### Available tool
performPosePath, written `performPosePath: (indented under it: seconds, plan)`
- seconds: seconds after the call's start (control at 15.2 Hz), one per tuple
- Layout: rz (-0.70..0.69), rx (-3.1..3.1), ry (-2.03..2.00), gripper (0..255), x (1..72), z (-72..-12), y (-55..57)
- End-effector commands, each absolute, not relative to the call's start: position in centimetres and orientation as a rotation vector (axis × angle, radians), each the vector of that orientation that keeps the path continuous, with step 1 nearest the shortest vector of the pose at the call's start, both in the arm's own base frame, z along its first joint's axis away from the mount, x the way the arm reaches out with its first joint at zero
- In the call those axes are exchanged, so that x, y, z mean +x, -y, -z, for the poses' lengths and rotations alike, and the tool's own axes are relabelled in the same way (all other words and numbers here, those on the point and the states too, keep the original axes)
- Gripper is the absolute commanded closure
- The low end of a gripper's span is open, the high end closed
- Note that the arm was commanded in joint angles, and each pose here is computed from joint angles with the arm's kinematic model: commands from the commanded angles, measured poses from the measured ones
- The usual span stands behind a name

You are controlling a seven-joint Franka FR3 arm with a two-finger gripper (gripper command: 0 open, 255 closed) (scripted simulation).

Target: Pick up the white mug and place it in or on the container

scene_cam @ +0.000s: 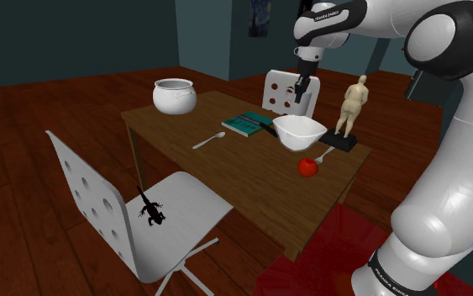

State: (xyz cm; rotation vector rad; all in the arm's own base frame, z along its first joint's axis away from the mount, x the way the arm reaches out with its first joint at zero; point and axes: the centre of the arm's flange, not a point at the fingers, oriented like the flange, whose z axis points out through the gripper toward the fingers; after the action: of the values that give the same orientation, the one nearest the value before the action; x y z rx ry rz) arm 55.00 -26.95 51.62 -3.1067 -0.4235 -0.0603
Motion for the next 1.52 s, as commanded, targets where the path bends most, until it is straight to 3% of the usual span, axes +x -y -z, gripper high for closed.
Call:
performPosePath:
  seconds: [0.0, 0.46, 0.99, 1.06, 1.45]
  plan:
    - [0.061, -3.107, 0.424, 255, 54.9, -50.6, 26.9]
    - [0.061, -3.107, 0.424, 255, 54.9, -46.8, 26.9]
    - [0.061, -3.107, 0.424, 255, 54.9, -46.8, 26.9]
    - [0.061, -3.107, 0.424, 0, 54.9, -46.8, 26.9]
    - [0.061, -3.107, 0.424, 0, 54.8, -48.1, 26.9]
